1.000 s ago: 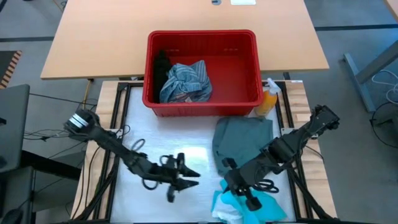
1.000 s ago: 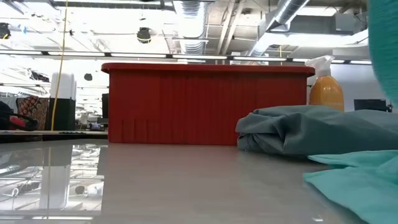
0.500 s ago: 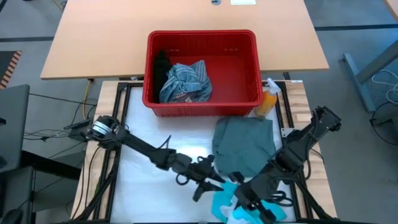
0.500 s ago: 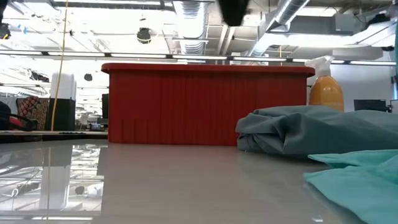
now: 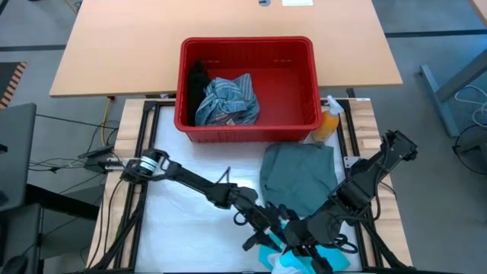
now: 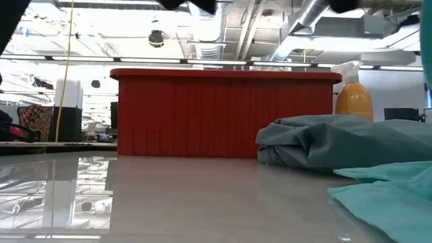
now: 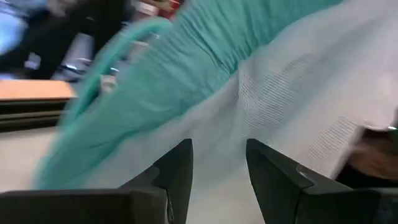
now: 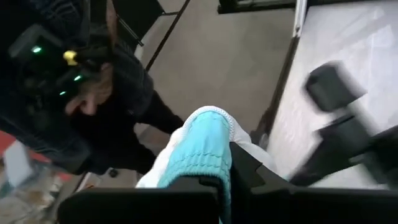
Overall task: Fold Laundry from Bin
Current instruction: Remove the sky blue shorts from the red laundry bin
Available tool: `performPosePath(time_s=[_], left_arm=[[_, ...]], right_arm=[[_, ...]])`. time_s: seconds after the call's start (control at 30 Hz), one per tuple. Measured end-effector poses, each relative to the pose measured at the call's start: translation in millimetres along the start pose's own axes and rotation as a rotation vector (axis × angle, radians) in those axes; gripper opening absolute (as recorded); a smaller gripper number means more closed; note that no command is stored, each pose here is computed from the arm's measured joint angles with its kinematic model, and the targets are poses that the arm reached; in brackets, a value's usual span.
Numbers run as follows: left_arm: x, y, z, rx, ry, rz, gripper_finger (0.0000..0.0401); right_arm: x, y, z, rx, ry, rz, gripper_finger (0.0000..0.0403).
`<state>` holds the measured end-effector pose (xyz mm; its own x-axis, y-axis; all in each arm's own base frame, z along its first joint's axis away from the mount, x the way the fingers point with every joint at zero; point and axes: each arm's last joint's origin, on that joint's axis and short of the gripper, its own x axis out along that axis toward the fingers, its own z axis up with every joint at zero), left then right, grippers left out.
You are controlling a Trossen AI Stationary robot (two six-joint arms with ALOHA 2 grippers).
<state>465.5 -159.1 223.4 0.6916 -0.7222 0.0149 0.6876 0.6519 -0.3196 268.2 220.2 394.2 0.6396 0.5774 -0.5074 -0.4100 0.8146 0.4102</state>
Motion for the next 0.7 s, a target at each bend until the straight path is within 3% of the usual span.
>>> performPosePath(time_s=[0.17, 0.3, 0.37, 0.5, 0.7], left_arm=[[8.7, 19.8, 8.6, -0.144, 0.062, -0.081, 0.0121], [-6.3, 20.1, 34.9, -0.146, 0.087, -0.113, 0.0029], [-17.5, 13.9, 55.7, -0.117, 0.086, -0.074, 0.0010], [-55.4, -13.8, 108.5, 0.039, 0.123, 0.147, 0.0001], [-129.3, -84.0, 172.3, 0.253, 0.189, 0.577, 0.0000]], right_arm=[[-5.3, -20.9, 11.1, -0.044, -0.032, -0.054, 0.0026], [-23.0, -29.3, 20.1, -0.090, -0.069, -0.041, 0.0026], [-35.6, -30.0, 23.8, -0.157, -0.098, -0.042, 0.0026], [-69.3, -31.2, 31.2, -0.336, -0.179, -0.074, 0.0026], [-119.3, -41.0, 42.4, -0.601, -0.316, -0.294, 0.0026]])
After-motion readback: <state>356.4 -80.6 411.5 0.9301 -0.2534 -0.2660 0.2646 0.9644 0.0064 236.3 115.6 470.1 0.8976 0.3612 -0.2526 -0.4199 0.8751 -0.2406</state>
